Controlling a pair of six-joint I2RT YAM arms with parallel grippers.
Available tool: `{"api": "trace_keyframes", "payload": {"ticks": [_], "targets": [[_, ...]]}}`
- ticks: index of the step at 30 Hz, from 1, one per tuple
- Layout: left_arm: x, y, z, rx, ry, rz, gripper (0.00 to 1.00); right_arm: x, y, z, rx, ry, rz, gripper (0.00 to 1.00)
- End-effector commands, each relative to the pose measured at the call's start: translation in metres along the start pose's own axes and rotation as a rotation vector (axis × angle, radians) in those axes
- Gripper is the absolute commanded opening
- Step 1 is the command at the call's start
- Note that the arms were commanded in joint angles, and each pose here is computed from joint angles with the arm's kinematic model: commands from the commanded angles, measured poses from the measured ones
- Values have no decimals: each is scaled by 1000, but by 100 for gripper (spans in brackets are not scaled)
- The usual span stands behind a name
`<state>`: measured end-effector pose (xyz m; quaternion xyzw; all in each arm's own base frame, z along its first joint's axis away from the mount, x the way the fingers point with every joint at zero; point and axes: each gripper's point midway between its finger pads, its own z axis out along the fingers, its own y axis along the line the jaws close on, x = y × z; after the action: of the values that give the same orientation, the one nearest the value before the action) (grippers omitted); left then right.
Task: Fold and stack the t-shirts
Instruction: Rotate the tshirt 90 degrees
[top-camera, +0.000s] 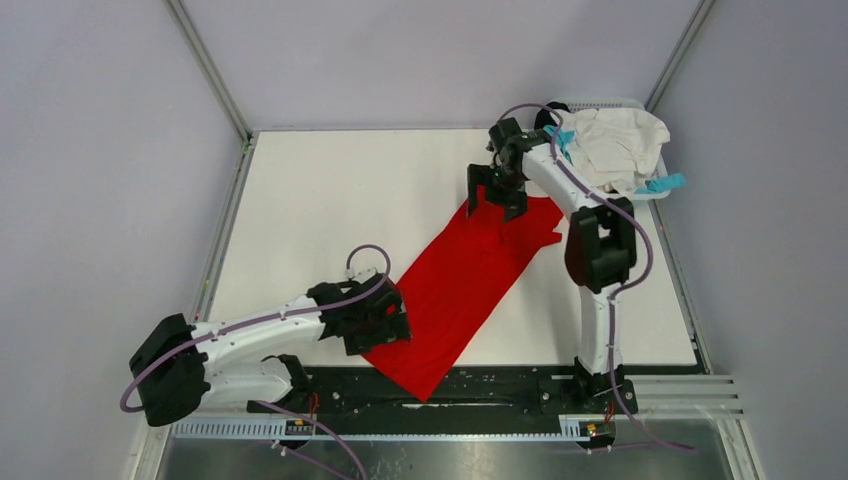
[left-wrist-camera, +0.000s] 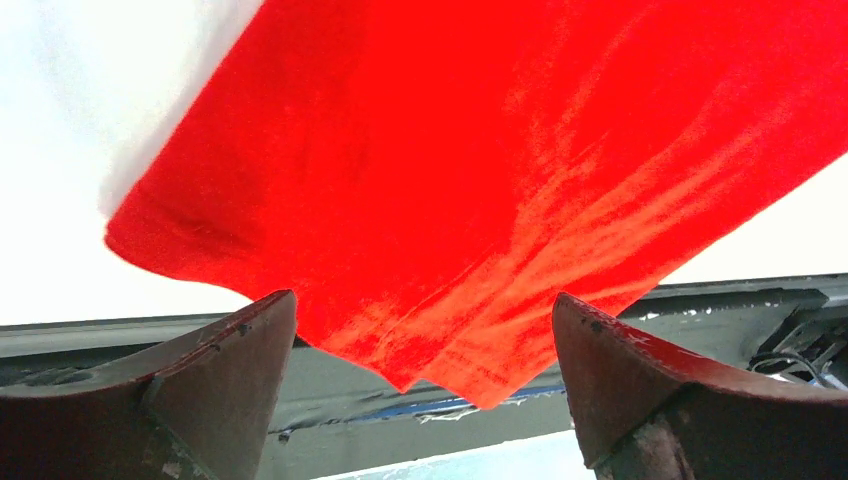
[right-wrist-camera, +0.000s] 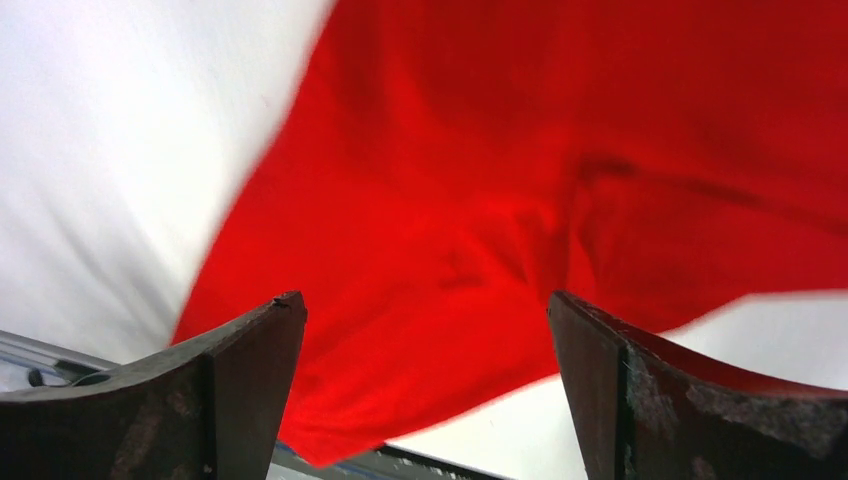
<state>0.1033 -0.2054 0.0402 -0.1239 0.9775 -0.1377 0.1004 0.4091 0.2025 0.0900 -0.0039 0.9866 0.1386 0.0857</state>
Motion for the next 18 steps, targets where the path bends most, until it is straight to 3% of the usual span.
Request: {"api": "trace_keyframes", "payload": {"ticks": [1,5,9,18], "targets": [[-21,-7,-28,45,-107,88,99,29,-22,-8,41,-75,61,100],[-40,-23,-38,73,-185,124,99,68,-35,12,46,-4,98,99],[-51,-32,-33,83,-188,132,99,77,-47,34,97,91,87,99],[-66,-35,-11,151,-160,120,99,33,-53,49,177,152,49,100]]}}
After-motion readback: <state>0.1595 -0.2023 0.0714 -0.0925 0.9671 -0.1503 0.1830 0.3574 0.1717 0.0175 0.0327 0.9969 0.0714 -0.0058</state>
